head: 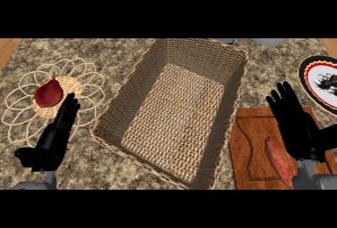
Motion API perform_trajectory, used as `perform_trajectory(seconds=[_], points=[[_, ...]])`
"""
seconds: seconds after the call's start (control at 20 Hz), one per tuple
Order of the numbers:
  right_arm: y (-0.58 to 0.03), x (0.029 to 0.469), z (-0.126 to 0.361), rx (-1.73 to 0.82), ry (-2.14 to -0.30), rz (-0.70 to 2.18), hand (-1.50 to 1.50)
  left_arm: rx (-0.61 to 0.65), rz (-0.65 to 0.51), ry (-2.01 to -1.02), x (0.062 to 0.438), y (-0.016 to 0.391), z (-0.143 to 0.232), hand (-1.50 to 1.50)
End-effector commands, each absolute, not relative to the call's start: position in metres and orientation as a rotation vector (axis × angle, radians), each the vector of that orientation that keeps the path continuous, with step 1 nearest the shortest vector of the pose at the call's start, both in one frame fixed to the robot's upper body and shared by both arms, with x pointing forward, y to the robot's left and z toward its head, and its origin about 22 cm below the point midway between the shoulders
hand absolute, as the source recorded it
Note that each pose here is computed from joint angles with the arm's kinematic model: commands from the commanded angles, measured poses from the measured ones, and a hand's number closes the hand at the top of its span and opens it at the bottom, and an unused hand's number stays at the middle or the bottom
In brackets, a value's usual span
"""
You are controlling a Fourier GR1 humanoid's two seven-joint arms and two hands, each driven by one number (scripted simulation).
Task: Pick the sweet potato from the cutting board and place it in the basket
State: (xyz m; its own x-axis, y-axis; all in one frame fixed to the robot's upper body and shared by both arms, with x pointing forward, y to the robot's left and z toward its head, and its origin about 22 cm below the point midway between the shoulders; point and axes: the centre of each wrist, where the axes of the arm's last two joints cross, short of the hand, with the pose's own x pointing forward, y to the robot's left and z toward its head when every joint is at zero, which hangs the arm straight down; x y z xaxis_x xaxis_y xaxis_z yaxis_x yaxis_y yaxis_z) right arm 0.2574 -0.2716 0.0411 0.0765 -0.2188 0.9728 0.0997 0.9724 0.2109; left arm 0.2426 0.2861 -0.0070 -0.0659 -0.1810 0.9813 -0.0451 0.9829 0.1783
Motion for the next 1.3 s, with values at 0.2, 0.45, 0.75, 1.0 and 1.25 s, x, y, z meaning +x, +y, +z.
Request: perform_trajectory(seconds=[0.2, 0.45, 0.75, 1.0, 1.25], points=[[-0.208, 0.266, 0.095, 0.6, -1.577, 0.463, 1.5, 0.299, -0.322, -1.752, 0.274, 0.305, 0.043, 0.0], [-0.15, 0.212, 0.072, 0.959, -1.466, 0.382, 1.5, 0.289, -0.35, -1.72, 0.281, 0.293, 0.05, 0.0], [-0.185, 0.19, 0.141, 0.468, -1.748, 0.568, -1.5, 0.312, -0.366, -1.715, 0.279, 0.296, 0.062, 0.0], [-0.221, 0.218, 0.196, -0.092, -1.761, 0.898, -1.5, 0.308, -0.361, -1.722, 0.281, 0.295, 0.063, 0.0], [-0.233, 0.222, 0.237, -0.325, -1.497, 1.4, -1.5, 0.291, -0.397, -1.735, 0.283, 0.292, 0.067, 0.0]])
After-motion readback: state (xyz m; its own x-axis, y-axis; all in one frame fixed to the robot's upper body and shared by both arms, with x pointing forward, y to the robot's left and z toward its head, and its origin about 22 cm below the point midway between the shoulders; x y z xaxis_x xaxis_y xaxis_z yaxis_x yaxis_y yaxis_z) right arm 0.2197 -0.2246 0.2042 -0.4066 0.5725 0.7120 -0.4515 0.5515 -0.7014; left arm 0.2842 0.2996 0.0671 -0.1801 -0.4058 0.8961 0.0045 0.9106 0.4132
